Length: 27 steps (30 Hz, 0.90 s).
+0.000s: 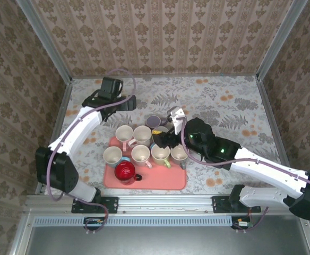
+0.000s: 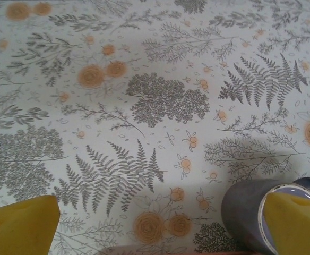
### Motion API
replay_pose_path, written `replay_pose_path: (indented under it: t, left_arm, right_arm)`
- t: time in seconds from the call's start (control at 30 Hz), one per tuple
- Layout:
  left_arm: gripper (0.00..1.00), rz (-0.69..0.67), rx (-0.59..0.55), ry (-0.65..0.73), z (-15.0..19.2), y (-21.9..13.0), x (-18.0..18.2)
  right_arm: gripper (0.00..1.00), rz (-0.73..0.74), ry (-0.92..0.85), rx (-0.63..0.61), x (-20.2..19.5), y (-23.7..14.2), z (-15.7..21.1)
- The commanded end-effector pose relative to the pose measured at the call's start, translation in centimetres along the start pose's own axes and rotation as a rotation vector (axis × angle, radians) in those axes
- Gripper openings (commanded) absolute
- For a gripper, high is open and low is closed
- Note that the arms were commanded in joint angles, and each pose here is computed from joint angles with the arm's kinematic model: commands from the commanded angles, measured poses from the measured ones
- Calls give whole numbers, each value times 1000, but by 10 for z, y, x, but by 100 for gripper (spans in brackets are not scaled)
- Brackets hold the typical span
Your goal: Turn the mug right side up
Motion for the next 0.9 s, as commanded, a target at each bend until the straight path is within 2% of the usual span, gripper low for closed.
replay_pose_path:
  t: [0.0, 0.07, 0.23, 0.3, 0.43, 0.63, 0.87]
  left_arm:
    - [100, -14, 73, 44, -2, 12, -7]
    - [100, -16, 98, 75, -5, 23, -17]
    - [100, 53, 166, 103, -9, 49, -41]
    - [100, 124, 219, 173, 1, 58, -68]
    - [100, 211, 325, 264, 19, 70, -92]
    - [100, 271, 448, 326, 53, 75, -109]
    - [100, 254, 540, 380, 88, 81, -113]
  right_arm:
    - [89, 129, 53, 7, -24, -20, -7]
    - [90, 190, 56, -6, -36, -30, -8]
    - [92, 232, 37, 2, -49, -42, -5]
    - [93, 252, 24, 12, -54, -45, -4]
    - [95, 272, 18, 20, -61, -49, -1]
    - [98, 285, 21, 17, -67, -54, -1]
    - [99, 262, 28, 7, -66, -56, -2]
Point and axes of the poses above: each hand's point on the last joint's axis, 136 mm out from that joint toward the fingers, its own y axis out along the fingers, its own x axis along the line the jaws close on, z = x × y, the point moved 4 cm from there along -y, back along the fingers, and after that the axes turned 5 degrees about -y, right-handed, at the moved point
